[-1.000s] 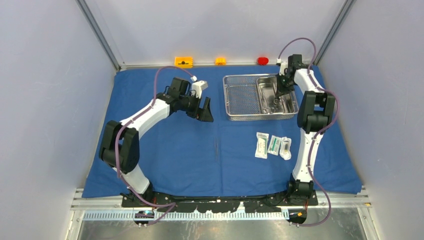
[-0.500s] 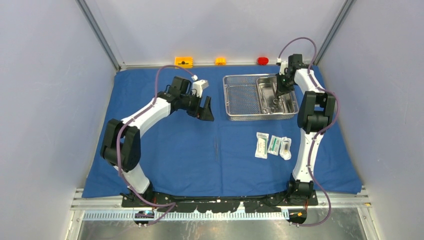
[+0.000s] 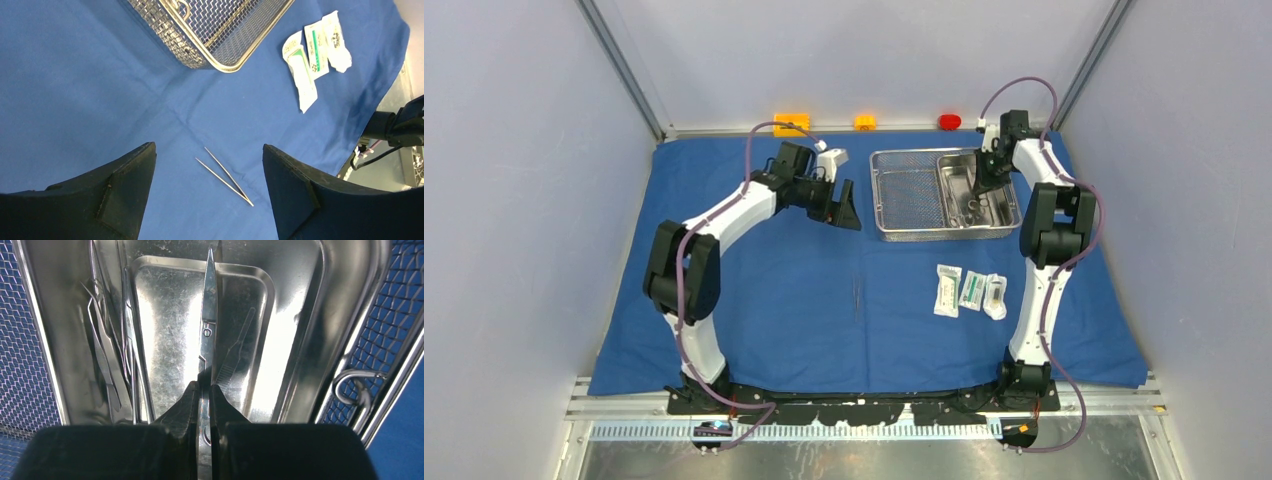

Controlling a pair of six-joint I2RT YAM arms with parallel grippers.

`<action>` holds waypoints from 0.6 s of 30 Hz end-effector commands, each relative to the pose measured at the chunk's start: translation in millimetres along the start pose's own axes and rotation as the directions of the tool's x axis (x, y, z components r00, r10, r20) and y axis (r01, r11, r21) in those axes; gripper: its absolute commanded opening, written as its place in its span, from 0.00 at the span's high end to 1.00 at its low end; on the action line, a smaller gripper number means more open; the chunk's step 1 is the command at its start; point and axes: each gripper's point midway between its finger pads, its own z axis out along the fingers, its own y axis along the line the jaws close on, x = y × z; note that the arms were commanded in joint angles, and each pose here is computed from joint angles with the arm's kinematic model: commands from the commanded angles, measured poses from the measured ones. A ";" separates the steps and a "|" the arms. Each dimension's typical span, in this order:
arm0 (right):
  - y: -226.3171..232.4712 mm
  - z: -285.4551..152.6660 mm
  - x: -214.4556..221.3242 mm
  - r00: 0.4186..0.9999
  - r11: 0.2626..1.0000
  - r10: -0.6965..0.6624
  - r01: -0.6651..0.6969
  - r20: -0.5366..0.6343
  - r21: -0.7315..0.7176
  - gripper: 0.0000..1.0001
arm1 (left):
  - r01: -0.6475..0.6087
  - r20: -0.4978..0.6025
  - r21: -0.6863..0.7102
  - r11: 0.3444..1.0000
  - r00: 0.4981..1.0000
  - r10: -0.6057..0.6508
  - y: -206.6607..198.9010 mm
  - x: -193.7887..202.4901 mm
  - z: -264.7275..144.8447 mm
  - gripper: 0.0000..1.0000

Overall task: Open and lay out the surgical kit
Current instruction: Pick up the medical item from the container.

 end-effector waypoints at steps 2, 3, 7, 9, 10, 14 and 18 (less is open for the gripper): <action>7.2 -39.4 -30.1 0.992 1.000 -0.015 0.016 0.123 -0.007 1.00 | 0.022 0.042 0.067 0.998 0.999 -0.024 -13.7 -24.7 2.5 0.21; 7.7 -40.6 -30.1 0.992 1.000 -0.014 0.015 0.125 -0.008 1.00 | 0.028 0.042 0.073 0.997 0.999 -0.031 -14.1 -26.5 3.8 0.21; 9.7 -45.7 -33.0 0.990 1.000 -0.015 0.017 0.137 -0.012 1.00 | 0.046 0.046 0.089 0.995 0.998 -0.051 -16.1 -32.1 9.7 0.21; 11.1 -49.1 -34.7 0.989 1.000 -0.013 0.016 0.145 -0.016 1.00 | 0.045 0.052 0.095 0.994 0.997 -0.051 -18.9 -36.8 12.2 0.21; 11.9 -50.1 -35.1 0.989 1.000 -0.012 0.015 0.147 -0.019 1.00 | 0.046 0.054 0.098 0.994 0.997 -0.051 -20.5 -39.0 14.1 0.21; 15.2 -57.4 -37.5 0.987 1.000 -0.007 0.012 0.161 -0.027 1.00 | 0.051 0.059 0.109 0.993 0.997 -0.057 -27.2 -49.4 23.8 0.21; 19.6 -65.3 -39.2 0.985 0.999 0.001 0.006 0.175 -0.039 1.00 | 0.068 0.084 0.131 0.989 0.993 -0.080 -34.6 -68.4 37.8 0.22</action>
